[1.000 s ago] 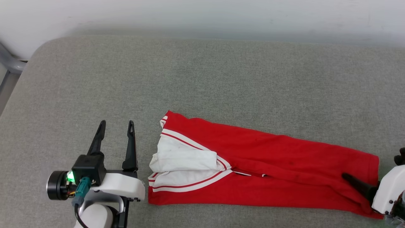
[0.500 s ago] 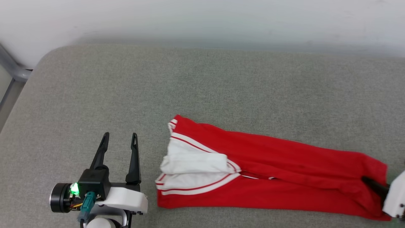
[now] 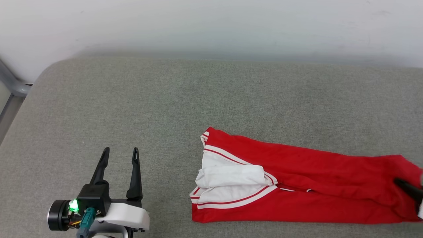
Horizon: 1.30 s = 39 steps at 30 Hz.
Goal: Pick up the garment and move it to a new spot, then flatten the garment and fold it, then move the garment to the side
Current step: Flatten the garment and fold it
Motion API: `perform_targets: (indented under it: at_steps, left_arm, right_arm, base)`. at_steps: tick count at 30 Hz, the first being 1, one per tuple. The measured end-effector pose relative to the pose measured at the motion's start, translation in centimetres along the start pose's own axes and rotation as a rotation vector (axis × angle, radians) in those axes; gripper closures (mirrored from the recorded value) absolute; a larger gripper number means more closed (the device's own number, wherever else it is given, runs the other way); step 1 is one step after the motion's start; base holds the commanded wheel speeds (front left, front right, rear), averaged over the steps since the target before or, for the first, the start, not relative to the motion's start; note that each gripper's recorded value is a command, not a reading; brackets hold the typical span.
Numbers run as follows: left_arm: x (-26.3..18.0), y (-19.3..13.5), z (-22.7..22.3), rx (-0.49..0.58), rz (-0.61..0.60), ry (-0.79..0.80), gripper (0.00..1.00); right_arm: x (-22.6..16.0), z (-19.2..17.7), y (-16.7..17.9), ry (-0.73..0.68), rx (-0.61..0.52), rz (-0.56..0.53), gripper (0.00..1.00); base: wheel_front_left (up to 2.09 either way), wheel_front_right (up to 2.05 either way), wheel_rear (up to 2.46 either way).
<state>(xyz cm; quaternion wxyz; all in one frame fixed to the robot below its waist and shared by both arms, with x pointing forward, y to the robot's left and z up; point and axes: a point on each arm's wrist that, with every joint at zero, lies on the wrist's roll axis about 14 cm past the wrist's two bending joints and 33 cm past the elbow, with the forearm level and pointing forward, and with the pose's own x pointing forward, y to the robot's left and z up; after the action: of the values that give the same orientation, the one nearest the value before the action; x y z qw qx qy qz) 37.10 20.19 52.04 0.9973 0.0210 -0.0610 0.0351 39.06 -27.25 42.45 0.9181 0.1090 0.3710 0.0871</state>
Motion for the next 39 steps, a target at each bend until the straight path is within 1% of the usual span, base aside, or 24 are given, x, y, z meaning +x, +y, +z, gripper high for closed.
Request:
perform_targets:
  at_steps: [5, 15, 18, 25, 29, 32, 34, 39]
  left_arm:
    - [-0.3, -0.2, -0.3, -0.005, 0.002, 0.01, 0.0]
    - [0.5, -0.4, -0.9, -0.01, -0.009, 0.024, 0.0]
    - [0.7, -0.3, -1.2, -0.01, -0.004, 0.031, 0.0]
    - [0.9, 0.2, -1.6, -0.008, 0.016, 0.044, 0.0]
    - [1.2, 0.3, -1.7, -0.008, 0.02, 0.046, 0.0]
    - [1.4, 0.5, -1.9, -0.007, 0.025, 0.05, 0.0]
    - [1.5, 0.6, -2.0, -0.005, 0.028, 0.052, 0.0]
    - [1.6, 0.7, -2.3, -0.005, 0.033, 0.06, 0.0]
  right_arm:
    - [0.4, 0.3, 5.2, 0.016, -0.05, 0.148, 1.0]
    - [3.3, 1.2, 16.1, 0.066, -0.23, 0.389, 1.0]
    - [4.2, 0.8, 19.7, 0.089, -0.28, 0.465, 1.0]
    - [5.5, 0.2, 26.1, 0.112, -0.385, 0.591, 1.0]
    - [6.6, -0.5, 28.2, 0.119, -0.43, 0.618, 1.0]
    - [7.5, -1.4, 29.0, 0.136, -0.434, 0.625, 1.0]
    - [8.3, -1.8, 28.9, 0.138, -0.451, 0.611, 1.0]
    - [10.0, -4.0, 27.6, 0.18, -0.481, 0.563, 1.0]
  base:
    - [0.0, 0.0, 0.0]
    - [0.0, 0.0, 0.0]
    - [0.0, 0.0, 0.0]
    - [0.0, 0.0, 0.0]
    - [0.0, 0.0, 0.0]
    - [0.0, 0.0, 0.0]
    - [0.0, 0.0, 0.0]
    - [0.0, 0.0, 0.0]
